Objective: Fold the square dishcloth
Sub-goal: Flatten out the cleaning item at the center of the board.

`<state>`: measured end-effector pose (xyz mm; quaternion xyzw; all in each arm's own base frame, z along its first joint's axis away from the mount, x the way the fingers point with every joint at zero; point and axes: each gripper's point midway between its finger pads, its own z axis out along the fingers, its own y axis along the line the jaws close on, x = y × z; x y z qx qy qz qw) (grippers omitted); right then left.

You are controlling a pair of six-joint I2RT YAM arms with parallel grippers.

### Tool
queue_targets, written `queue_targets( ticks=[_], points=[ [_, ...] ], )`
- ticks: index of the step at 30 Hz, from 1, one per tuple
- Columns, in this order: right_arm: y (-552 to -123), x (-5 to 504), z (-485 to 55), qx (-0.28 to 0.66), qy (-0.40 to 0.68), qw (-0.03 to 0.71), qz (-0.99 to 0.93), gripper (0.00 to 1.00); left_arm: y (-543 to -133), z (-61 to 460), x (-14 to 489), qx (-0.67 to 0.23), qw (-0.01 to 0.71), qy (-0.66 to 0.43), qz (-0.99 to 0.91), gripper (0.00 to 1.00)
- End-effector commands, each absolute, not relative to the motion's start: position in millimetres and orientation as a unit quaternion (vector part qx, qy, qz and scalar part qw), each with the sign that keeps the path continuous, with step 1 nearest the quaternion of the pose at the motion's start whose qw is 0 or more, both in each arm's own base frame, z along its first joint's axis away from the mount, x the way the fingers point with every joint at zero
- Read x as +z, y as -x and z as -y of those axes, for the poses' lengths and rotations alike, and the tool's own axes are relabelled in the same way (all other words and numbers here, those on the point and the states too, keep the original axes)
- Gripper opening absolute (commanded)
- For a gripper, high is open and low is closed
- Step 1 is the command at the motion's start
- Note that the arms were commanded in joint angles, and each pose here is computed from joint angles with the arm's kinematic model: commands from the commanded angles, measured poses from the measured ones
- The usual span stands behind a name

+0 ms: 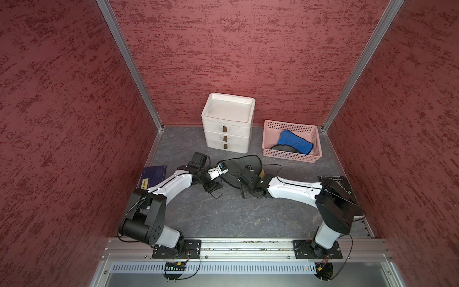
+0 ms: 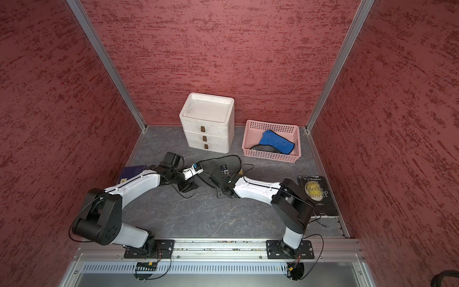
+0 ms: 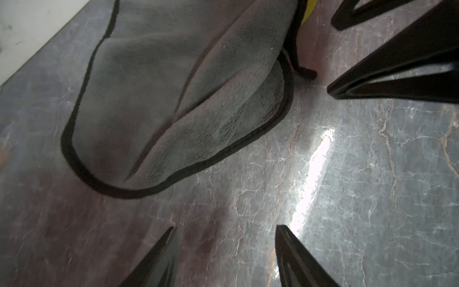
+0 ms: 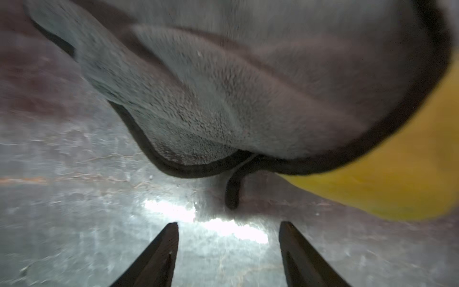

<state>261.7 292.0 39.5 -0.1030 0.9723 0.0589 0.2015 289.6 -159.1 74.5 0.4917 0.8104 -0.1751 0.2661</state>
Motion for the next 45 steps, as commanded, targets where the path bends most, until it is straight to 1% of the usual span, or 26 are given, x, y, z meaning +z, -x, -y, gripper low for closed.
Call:
queue_targets(
  ticks=[1,3,4,7,10,12,14,16,17,23,28,32,37,41,45],
  points=[
    [-284.6,48.2,-313.7,0.068,0.094,0.242,-0.963,0.69,-278.3,156.9,82.7,-0.2,0.28,-0.495,-0.798,0.64],
    [-293.8,41.0,-314.1,0.046,0.094,0.249,-0.963,0.67,-278.0,151.6,84.6,-0.199,0.284,-0.492,-0.799,0.64],
    [-297.1,35.0,-312.9,0.031,0.094,0.249,-0.964,0.65,-278.2,150.3,85.5,-0.198,0.285,-0.49,-0.799,0.64],
    [-304.4,19.8,-306.9,-0.009,0.093,0.248,-0.964,0.5,-277.0,149.3,88.5,-0.198,0.29,-0.49,-0.798,0.64],
    [-305.4,19.4,-300.3,-0.021,0.085,0.252,-0.964,0.32,-274.8,151.4,92.3,-0.202,0.294,-0.492,-0.794,0.64],
    [-305.7,24.2,-293.2,-0.028,0.079,0.258,-0.963,0.26,-274.6,152.8,93.4,-0.2,0.296,-0.494,-0.793,0.65],
    [-305.0,26.3,-286.4,-0.029,0.071,0.258,-0.963,0.16,-272.9,154.7,93.6,-0.199,0.295,-0.497,-0.791,0.65],
    [-302.8,27.7,-282.3,-0.018,0.066,0.256,-0.964,0.04,-270.8,158.6,95.3,-0.2,0.297,-0.501,-0.788,0.65],
    [-301.6,29.0,-282.6,-0.01,0.066,0.257,-0.964,0.0,-269.1,161.5,95.3,-0.201,0.297,-0.504,-0.786,0.65],
    [-277.3,55.0,-310.9,0.101,0.102,0.24,-0.96,0.0,-249.3,189.8,88.2,-0.198,0.274,-0.548,-0.765,0.65],
    [-249.7,88.7,-325.7,0.194,0.119,0.233,-0.946,0.0,-227.9,211.0,87.3,-0.225,0.257,-0.581,-0.738,0.65],
    [-234.6,102.8,-331.4,0.238,0.131,0.222,-0.936,0.0,-217.1,224.9,91.7,-0.251,0.271,-0.605,-0.705,0.67],
    [-220.8,87.0,-341.5,0.265,0.146,0.19,-0.934,0.0,-206.8,240.0,99.5,-0.27,0.3,-0.65,-0.644,0.69],
    [-211.8,64.3,-354.4,0.28,0.154,0.155,-0.935,0.0,-204.1,246.7,93.0,-0.264,0.296,-0.679,-0.618,0.69],
    [-208.9,61.3,-360.6,0.299,0.153,0.147,-0.93,0.0,-205.9,247.4,87.9,-0.258,0.296,-0.693,-0.605,0.69]
  ],
)
